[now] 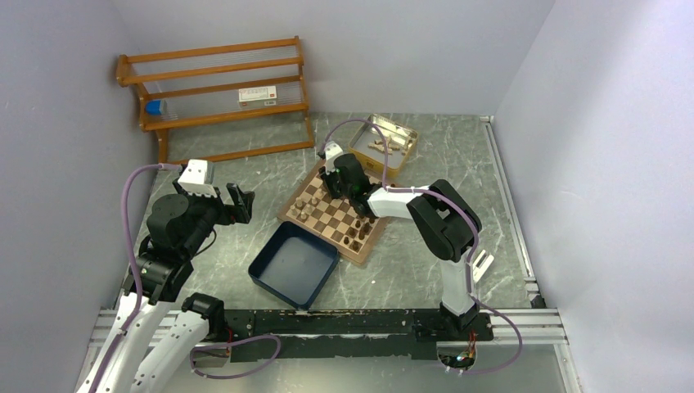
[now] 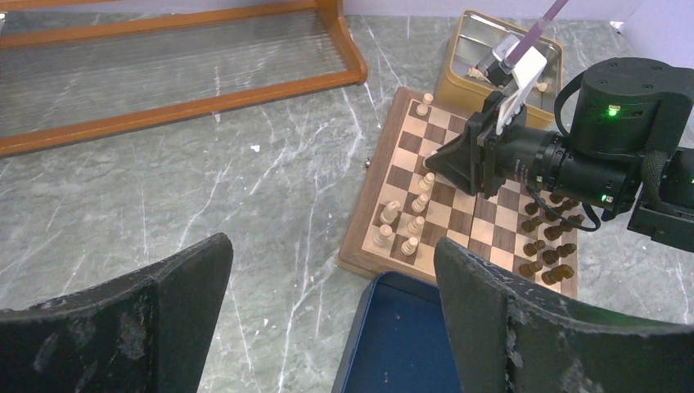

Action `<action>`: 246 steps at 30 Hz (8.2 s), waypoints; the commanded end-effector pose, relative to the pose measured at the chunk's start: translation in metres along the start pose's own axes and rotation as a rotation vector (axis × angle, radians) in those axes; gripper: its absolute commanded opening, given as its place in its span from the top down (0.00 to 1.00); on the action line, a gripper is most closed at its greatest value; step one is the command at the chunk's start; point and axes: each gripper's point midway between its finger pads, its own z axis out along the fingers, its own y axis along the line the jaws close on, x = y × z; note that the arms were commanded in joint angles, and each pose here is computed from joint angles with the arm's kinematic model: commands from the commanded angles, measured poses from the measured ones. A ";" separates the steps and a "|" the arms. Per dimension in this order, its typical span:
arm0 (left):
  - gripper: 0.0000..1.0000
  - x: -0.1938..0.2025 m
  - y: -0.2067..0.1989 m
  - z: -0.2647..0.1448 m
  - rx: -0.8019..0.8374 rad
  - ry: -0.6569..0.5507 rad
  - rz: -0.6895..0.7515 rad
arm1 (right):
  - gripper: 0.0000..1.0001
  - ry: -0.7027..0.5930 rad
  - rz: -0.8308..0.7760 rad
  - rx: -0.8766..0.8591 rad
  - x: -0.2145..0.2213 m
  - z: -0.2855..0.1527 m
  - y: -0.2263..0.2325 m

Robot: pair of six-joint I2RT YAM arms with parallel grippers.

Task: Set up the chess pieces on the board
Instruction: Place the chess piece on the chessboard, then pick up the chess piece from the storage box, then place the chess piece on the chessboard.

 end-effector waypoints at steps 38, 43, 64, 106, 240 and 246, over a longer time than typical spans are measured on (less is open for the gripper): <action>0.03 -0.003 -0.002 -0.001 0.009 -0.017 -0.006 | 0.78 -0.001 0.000 -0.025 -0.008 -0.002 0.006; 0.02 -0.002 -0.001 -0.001 0.007 -0.016 -0.006 | 0.78 0.001 0.000 -0.033 -0.008 -0.002 0.008; 0.03 -0.003 -0.002 -0.001 0.009 -0.018 -0.005 | 0.79 0.008 0.000 -0.037 -0.008 -0.004 0.008; 0.03 -0.003 -0.003 -0.001 0.018 -0.019 -0.004 | 0.59 -0.097 0.031 0.113 -0.088 -0.031 -0.028; 0.15 0.011 -0.077 0.076 0.362 0.159 -0.151 | 0.86 -0.143 0.329 0.364 -0.127 -0.045 -0.238; 0.18 -0.015 -0.080 0.087 0.318 0.163 -0.240 | 0.83 -0.315 0.159 0.039 -0.158 -0.065 -0.175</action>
